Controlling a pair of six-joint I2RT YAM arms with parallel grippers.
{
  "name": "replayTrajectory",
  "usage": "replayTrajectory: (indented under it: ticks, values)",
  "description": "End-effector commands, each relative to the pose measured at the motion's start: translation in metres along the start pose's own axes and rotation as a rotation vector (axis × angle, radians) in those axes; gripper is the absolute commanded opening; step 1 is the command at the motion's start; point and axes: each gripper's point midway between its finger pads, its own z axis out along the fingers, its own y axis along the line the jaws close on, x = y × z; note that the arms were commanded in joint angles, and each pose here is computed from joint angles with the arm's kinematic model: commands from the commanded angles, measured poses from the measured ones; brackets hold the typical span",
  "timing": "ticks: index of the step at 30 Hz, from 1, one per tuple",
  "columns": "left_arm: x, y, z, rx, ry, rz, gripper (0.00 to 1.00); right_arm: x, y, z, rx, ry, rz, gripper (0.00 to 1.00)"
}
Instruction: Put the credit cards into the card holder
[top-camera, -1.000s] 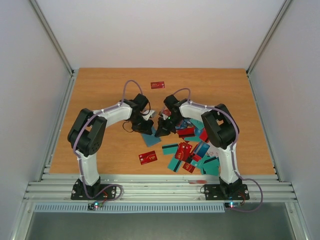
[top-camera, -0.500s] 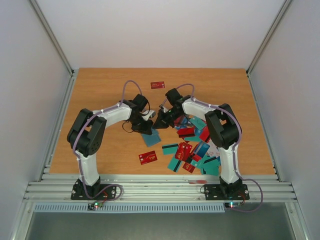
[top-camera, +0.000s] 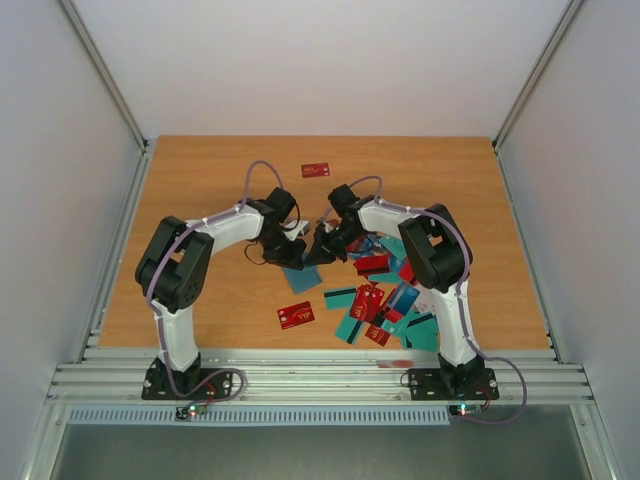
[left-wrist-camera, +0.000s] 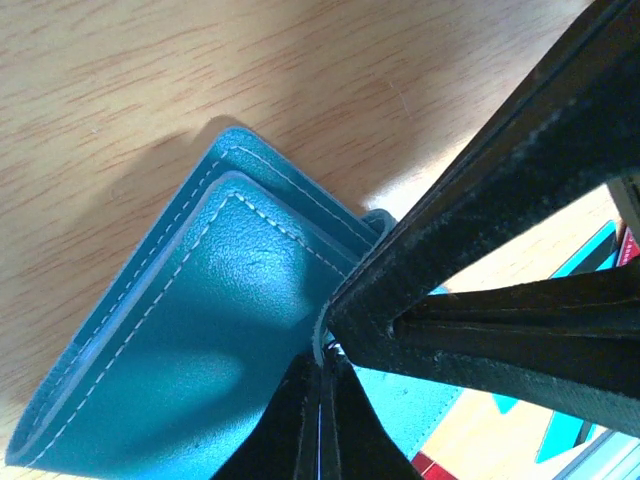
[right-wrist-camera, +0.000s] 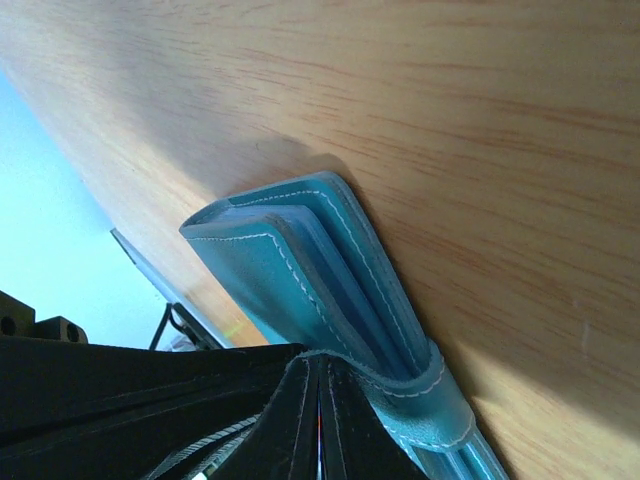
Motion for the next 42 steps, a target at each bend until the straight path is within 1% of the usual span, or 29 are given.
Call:
replayTrajectory:
  ticks: [1, 4, 9, 14, 16, 20, 22, 24, 26, 29, 30, 31, 33, 34, 39, 42]
  values:
    - [0.062, 0.061, 0.031, -0.233, 0.253, -0.105, 0.0, 0.005, -0.041, 0.018, 0.141, 0.028, 0.064, 0.04]
    - [0.069, 0.074, 0.031, -0.301, 0.296, -0.111, 0.0, 0.008, -0.056, 0.021, 0.182, 0.037, 0.089, 0.04]
    - [0.09, 0.101, 0.039, -0.415, 0.391, -0.128, 0.0, 0.011, -0.066, 0.024, 0.212, 0.039, 0.112, 0.04]
    - [0.106, 0.114, 0.048, -0.46, 0.445, -0.158, 0.0, 0.01, -0.064, 0.02, 0.225, 0.027, 0.101, 0.04]
    - [0.109, 0.114, 0.052, -0.454, 0.472, -0.18, 0.01, 0.01, -0.06, 0.015, 0.237, 0.014, 0.083, 0.04]
    - [0.115, 0.12, 0.049, -0.502, 0.536, -0.216, 0.09, 0.011, -0.05, -0.002, 0.271, -0.027, 0.027, 0.04]
    - [0.116, 0.119, 0.051, -0.483, 0.535, -0.255, 0.11, 0.013, -0.048, -0.009, 0.289, -0.045, 0.007, 0.04]
    - [0.116, 0.124, 0.047, -0.529, 0.536, -0.259, 0.13, 0.015, -0.05, -0.011, 0.298, -0.048, 0.003, 0.04]
    - [0.116, 0.128, 0.044, -0.562, 0.531, -0.262, 0.2, 0.018, -0.053, -0.011, 0.305, -0.048, 0.005, 0.04]
    - [0.116, 0.128, 0.042, -0.571, 0.515, -0.274, 0.22, 0.02, -0.054, -0.011, 0.296, -0.047, 0.007, 0.04]
    - [0.116, 0.13, 0.04, -0.591, 0.509, -0.27, 0.21, 0.021, -0.053, -0.012, 0.293, -0.049, 0.007, 0.04]
    - [0.115, 0.131, 0.037, -0.604, 0.502, -0.27, 0.18, 0.021, -0.053, -0.012, 0.292, -0.052, 0.007, 0.04]
    - [0.114, 0.131, 0.035, -0.617, 0.489, -0.279, 0.08, 0.022, -0.051, -0.014, 0.287, -0.061, 0.004, 0.04]
    - [0.114, 0.131, 0.035, -0.614, 0.48, -0.284, 0.06, 0.021, -0.049, -0.015, 0.281, -0.065, 0.002, 0.04]
    - [0.103, 0.12, 0.037, -0.558, 0.42, -0.283, 0.02, 0.021, -0.033, -0.016, 0.224, -0.074, -0.021, 0.05]
    - [0.088, 0.102, 0.031, -0.487, 0.349, -0.275, 0.01, 0.022, -0.021, -0.021, 0.193, -0.091, -0.042, 0.05]
